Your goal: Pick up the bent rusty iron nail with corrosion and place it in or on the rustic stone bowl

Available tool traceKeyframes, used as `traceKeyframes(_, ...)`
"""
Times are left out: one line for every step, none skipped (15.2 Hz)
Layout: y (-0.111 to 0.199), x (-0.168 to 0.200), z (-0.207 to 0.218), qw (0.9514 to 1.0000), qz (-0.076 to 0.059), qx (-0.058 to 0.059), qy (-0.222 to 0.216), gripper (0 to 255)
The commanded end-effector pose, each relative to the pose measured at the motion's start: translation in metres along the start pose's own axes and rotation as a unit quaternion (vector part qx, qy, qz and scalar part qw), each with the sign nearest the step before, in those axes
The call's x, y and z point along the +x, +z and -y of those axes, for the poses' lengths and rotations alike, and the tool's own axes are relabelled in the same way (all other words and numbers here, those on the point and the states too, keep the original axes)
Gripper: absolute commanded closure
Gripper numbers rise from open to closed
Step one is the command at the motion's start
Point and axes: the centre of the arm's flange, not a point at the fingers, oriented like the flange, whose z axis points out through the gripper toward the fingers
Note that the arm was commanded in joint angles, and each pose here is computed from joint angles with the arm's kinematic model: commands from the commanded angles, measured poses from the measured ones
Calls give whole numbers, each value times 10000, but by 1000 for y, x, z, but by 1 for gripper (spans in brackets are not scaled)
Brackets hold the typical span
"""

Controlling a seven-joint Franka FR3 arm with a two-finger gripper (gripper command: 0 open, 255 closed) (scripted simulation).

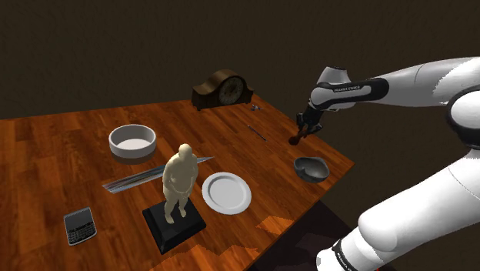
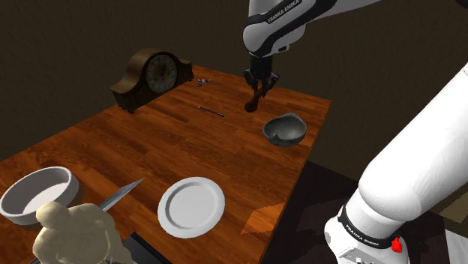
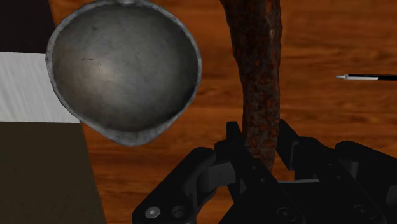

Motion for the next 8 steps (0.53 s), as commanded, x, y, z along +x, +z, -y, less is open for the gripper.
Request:
traceKeyframes(-1,-1,-24,10000,2,1,-1,255)
traceKeyframes(-2,-3,-37,10000,2,1,-1,255)
traceKeyframes(-2,-4,-50,10000,2,1,-1,255)
traceKeyframes(-2,-6,-63,10000,2,1,-1,255)
traceKeyframes(-3,-7,-76,10000,2,1,-1,255)
traceKeyframes(-3,-8,-90,10000,2,1,-1,255)
traceKeyframes(-4,-10,-103,10000,2,1,-1,255)
traceKeyframes(-4,-11,-116,10000,2,1,-1,255)
